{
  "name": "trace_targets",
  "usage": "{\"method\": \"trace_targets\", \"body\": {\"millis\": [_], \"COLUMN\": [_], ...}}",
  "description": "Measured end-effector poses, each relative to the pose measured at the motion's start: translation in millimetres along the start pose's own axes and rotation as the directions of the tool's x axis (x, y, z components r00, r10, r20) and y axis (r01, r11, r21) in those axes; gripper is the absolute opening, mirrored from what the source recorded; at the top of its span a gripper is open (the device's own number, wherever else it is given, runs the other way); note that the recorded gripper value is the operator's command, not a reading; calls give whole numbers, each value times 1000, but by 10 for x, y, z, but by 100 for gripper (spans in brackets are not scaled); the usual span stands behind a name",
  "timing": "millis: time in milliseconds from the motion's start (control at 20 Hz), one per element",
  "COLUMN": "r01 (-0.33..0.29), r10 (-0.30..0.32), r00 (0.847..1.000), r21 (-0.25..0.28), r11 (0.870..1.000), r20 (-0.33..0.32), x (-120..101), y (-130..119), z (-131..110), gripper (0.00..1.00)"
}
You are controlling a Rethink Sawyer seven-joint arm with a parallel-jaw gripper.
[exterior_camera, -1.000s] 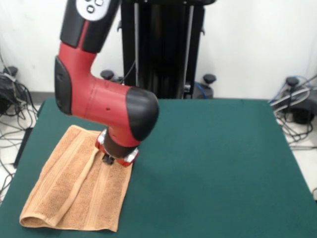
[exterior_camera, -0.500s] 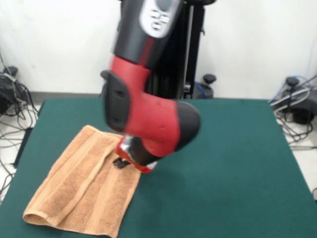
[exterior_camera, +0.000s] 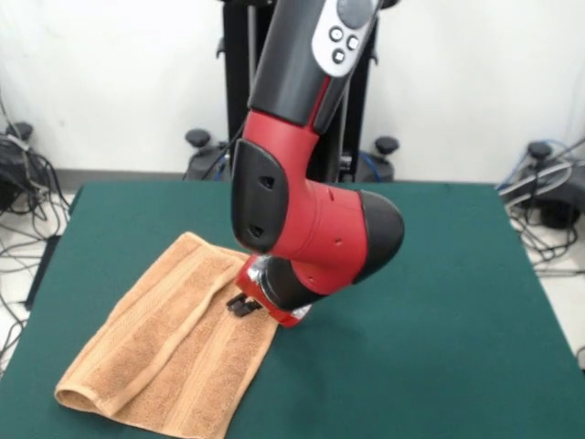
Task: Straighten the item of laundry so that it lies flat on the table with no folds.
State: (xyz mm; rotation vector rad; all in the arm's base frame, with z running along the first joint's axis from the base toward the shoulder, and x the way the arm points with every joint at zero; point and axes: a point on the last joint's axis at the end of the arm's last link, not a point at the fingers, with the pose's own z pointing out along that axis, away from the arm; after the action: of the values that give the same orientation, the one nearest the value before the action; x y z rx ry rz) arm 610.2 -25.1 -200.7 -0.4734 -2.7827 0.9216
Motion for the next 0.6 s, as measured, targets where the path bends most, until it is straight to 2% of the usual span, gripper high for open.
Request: {"method": "trace_targets", "body": {"millis": [400, 550, 600], "r01": [-65, -110, -135], "r10": [63, 104, 125], "r00": [997, 993, 989], "r21": [-72, -121, -148], "r11": [995, 986, 980], "r20": [-32, -58, -74], "x": [-36, -62, -74], "y": [-97, -166, -205], "z": [13, 27, 39], "gripper": [0, 0, 0]}}
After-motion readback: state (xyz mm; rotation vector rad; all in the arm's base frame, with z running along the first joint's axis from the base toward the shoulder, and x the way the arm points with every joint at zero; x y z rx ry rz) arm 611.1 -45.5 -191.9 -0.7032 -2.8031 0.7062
